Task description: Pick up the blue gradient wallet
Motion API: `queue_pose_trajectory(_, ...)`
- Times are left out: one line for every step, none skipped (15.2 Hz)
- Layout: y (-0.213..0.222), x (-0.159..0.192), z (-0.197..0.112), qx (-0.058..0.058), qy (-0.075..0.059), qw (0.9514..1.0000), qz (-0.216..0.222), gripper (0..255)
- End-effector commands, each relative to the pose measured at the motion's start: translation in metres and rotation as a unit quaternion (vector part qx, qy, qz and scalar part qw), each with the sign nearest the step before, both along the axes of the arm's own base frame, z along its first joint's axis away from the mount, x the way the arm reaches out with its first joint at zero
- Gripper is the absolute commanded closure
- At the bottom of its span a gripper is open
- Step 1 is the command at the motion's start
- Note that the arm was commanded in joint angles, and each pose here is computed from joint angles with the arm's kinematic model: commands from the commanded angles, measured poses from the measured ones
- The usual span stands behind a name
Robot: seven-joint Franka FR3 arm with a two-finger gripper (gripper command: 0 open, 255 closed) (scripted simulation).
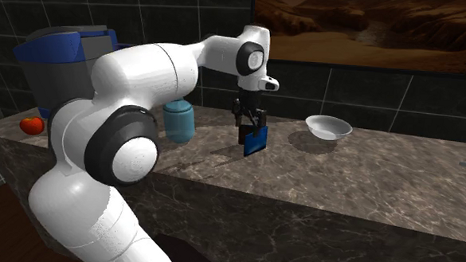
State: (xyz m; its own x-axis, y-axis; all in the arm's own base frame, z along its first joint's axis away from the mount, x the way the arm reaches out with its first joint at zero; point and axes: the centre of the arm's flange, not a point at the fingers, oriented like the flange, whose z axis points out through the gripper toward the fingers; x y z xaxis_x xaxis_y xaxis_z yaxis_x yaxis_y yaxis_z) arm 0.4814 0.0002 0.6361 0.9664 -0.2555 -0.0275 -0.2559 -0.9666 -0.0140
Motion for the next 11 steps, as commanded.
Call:
queue_pose_trajectory(-0.007,0.025,-0.006,0.001,0.019,0.9997,-0.016,0)
queue_pose_trajectory(-0.007,0.025,-0.012,0.001,0.019,0.9997,-0.016,0)
queue_pose_trajectory(-0.007,0.025,-0.017,0.001,0.019,0.9997,-0.016,0)
queue_pose_trajectory(-0.007,0.025,-0.022,0.001,0.019,0.9997,-0.016,0)
queue_pose_trajectory(-0.007,0.025,-0.027,0.001,0.019,0.9997,-0.016,0)
queue_pose_trajectory(-0.007,0.025,-0.033,0.001,0.019,0.9997,-0.016,0)
queue_pose_trajectory(-0.007,0.025,-0.038,0.001,0.019,0.9997,-0.016,0)
queue_pose_trajectory(-0.007,0.025,-0.043,0.001,0.019,0.9997,-0.016,0)
queue_pose_trajectory(-0.007,0.025,-0.046,0.001,0.019,0.9997,-0.016,0)
queue_pose_trajectory(-0.007,0.025,-0.046,0.001,0.019,0.9997,-0.016,0)
queue_pose_trajectory(-0.008,0.025,-0.046,0.001,0.019,0.9997,-0.016,255)
